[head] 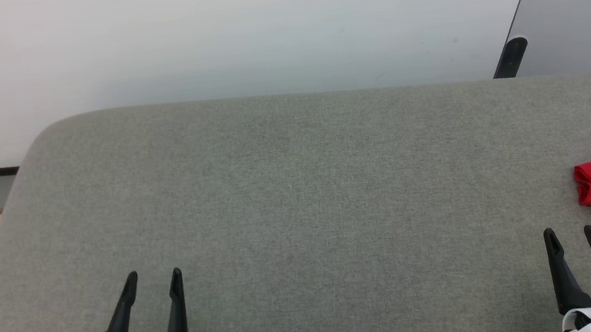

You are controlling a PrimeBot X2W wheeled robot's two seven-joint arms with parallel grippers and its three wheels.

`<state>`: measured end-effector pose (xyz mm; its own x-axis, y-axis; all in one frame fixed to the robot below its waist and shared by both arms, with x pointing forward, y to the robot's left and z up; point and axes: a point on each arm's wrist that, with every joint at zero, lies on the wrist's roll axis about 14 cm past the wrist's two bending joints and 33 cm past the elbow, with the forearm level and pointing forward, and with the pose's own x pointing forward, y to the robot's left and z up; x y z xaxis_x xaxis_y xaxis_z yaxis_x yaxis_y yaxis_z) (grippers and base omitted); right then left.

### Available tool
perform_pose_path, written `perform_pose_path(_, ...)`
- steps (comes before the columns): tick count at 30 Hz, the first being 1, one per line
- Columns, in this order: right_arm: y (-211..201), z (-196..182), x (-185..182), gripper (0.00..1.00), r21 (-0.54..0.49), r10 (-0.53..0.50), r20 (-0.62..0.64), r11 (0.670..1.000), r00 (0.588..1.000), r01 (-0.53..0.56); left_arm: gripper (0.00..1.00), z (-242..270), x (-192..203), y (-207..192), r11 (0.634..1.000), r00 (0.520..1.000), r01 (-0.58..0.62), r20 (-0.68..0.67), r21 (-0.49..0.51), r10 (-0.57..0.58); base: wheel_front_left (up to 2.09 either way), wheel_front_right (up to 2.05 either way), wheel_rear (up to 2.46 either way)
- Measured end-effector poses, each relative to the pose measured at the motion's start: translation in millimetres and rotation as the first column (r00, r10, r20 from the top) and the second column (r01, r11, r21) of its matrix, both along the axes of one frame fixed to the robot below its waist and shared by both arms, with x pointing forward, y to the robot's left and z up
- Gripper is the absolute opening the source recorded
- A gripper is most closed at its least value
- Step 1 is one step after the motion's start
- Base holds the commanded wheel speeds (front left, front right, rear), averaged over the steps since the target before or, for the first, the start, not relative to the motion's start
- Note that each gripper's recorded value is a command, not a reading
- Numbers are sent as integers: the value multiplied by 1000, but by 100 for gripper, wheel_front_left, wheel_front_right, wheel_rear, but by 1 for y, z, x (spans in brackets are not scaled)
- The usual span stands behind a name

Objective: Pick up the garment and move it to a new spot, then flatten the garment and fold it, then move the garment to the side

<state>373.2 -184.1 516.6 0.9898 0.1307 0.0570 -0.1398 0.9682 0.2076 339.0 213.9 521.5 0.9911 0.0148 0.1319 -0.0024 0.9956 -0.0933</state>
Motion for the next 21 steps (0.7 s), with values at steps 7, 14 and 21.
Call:
perform_pose_path(7,0,2,-2,100,-1,0,2,1000,1000,0,100,0,-2,-1,1000,1000,6,-1,3,-6,0,0,0)
perform_pose_path(14,1,0,-1,100,-1,6,-5,1000,1000,-6,100,-3,-1,-4,1000,1000,14,-10,-8,-14,0,0,0)
perform_pose_path(21,4,-18,-6,0,14,2,-61,1000,998,-1,0,-21,-5,-7,1000,998,10,-64,-29,-12,0,0,0)
